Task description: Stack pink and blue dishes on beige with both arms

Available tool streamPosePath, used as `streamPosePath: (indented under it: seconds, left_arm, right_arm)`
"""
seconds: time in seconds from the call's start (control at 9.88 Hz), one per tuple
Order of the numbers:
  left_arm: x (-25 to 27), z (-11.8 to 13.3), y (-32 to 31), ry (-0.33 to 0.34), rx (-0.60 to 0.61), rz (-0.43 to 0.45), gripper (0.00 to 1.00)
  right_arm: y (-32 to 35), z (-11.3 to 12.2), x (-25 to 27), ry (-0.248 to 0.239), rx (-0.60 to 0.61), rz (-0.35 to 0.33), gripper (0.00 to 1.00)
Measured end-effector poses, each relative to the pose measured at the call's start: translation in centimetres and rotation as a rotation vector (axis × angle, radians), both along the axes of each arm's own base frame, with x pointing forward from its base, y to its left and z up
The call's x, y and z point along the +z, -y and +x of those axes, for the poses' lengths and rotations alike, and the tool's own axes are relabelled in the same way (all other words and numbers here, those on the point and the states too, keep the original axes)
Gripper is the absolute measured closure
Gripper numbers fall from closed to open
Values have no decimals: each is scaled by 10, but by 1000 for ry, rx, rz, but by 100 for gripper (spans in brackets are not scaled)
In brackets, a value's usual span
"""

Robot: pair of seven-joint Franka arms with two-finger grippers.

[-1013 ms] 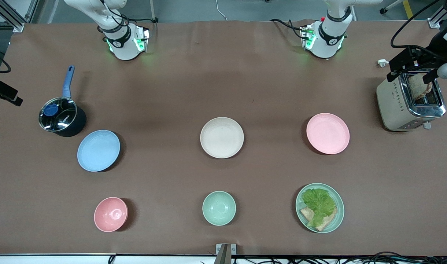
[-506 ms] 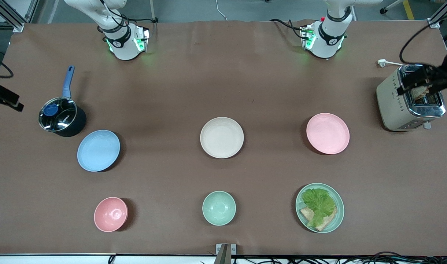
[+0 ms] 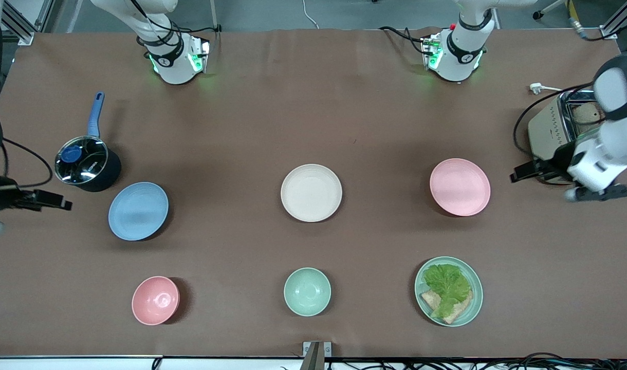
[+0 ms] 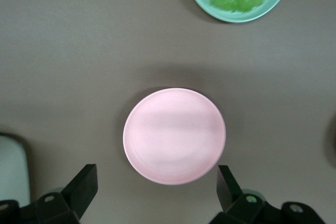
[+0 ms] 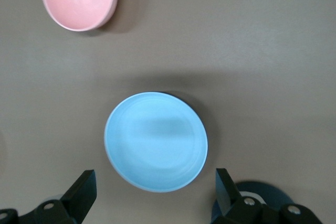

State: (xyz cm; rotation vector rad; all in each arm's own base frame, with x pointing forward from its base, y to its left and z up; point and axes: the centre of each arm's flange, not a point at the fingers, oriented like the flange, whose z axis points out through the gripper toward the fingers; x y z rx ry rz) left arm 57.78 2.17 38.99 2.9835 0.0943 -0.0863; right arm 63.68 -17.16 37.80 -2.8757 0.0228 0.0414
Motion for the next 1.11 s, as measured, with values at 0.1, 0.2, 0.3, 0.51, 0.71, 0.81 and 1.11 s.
streamPosePath:
  seconds: [0.1, 0.2, 0.3, 0.51, 0.71, 0.81, 1.11]
  left_arm:
    - [-40, -6, -10, 7, -3, 2, 0]
    - [-75, -15, -17, 1, 3, 8, 2]
    - [-106, -25, -20, -12, 9, 20, 4]
    - [-146, -40, -31, -53, 25, 28, 13]
    - [-171, -47, -37, -83, 56, -31, 21]
    - [-181, -49, -37, -86, 64, -74, 22]
    - [-208, -56, -39, -85, 66, -168, 32]
  right_arm:
    - [11, -6, -39, -1, 14, 25, 0]
    - [18, -12, -75, 1, 31, 31, 0]
    - [21, -19, -107, 5, 41, 39, 0]
    - [23, -31, -154, 7, 59, 60, 6]
    - [28, -41, -179, -6, 59, 59, 20]
    - [29, -47, -186, -18, 52, 65, 26]
    - [27, -59, -200, -26, 9, 97, 40]
